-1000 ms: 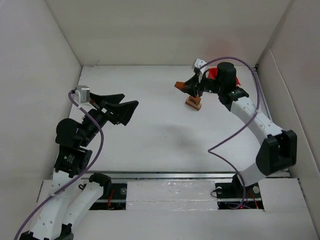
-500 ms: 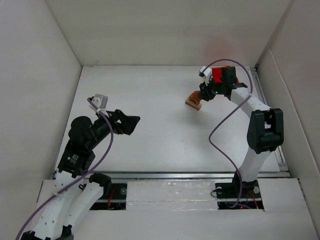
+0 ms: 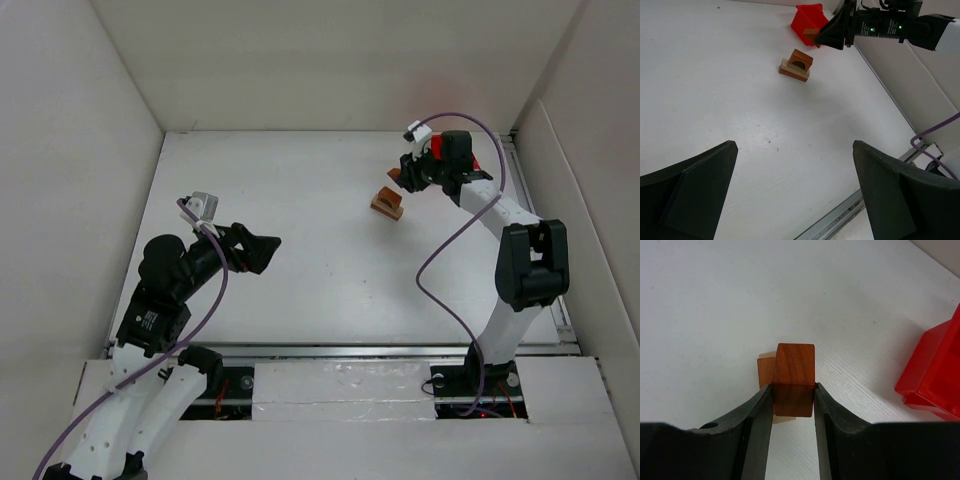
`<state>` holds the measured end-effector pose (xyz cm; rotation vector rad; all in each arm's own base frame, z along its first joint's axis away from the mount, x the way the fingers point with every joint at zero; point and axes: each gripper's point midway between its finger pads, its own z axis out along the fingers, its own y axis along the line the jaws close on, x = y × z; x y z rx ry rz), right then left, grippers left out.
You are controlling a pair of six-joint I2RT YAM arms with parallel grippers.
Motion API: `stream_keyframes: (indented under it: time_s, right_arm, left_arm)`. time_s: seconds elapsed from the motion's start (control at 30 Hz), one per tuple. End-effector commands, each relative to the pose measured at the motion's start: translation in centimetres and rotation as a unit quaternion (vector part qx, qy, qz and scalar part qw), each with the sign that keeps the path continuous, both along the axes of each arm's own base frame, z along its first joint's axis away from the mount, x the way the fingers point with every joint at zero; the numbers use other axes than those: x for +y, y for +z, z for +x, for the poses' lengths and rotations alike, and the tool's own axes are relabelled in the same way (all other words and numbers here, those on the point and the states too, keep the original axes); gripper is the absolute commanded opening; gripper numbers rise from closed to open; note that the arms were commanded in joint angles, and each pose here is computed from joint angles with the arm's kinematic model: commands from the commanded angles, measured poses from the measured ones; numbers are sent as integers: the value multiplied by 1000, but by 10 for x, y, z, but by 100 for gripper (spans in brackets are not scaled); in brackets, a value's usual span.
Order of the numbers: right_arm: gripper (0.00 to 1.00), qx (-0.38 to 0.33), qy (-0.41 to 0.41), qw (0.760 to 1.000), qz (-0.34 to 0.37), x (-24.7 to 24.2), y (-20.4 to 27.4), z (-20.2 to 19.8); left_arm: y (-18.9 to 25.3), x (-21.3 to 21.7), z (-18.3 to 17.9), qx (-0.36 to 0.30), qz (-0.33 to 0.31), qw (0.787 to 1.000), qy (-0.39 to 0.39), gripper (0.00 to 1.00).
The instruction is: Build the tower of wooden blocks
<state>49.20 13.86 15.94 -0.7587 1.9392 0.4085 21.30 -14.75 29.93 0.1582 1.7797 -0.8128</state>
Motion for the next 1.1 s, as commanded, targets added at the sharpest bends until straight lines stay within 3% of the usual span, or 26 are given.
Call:
stream_keyframes:
  time_s: [0.0, 0.63, 1.07]
  right_arm:
    - [0, -61, -10, 998, 13, 11, 42, 9]
    - [0, -9, 24, 998, -60, 11, 8, 5]
    - [0, 7, 50, 997, -65, 23, -8, 1]
  left_arm:
    - [5, -2, 0, -17, 1, 1000, -8, 99]
    - [-2, -8, 1, -6, 3, 1000, -26, 99]
    - [-8, -10, 4, 6, 9, 999, -30, 99]
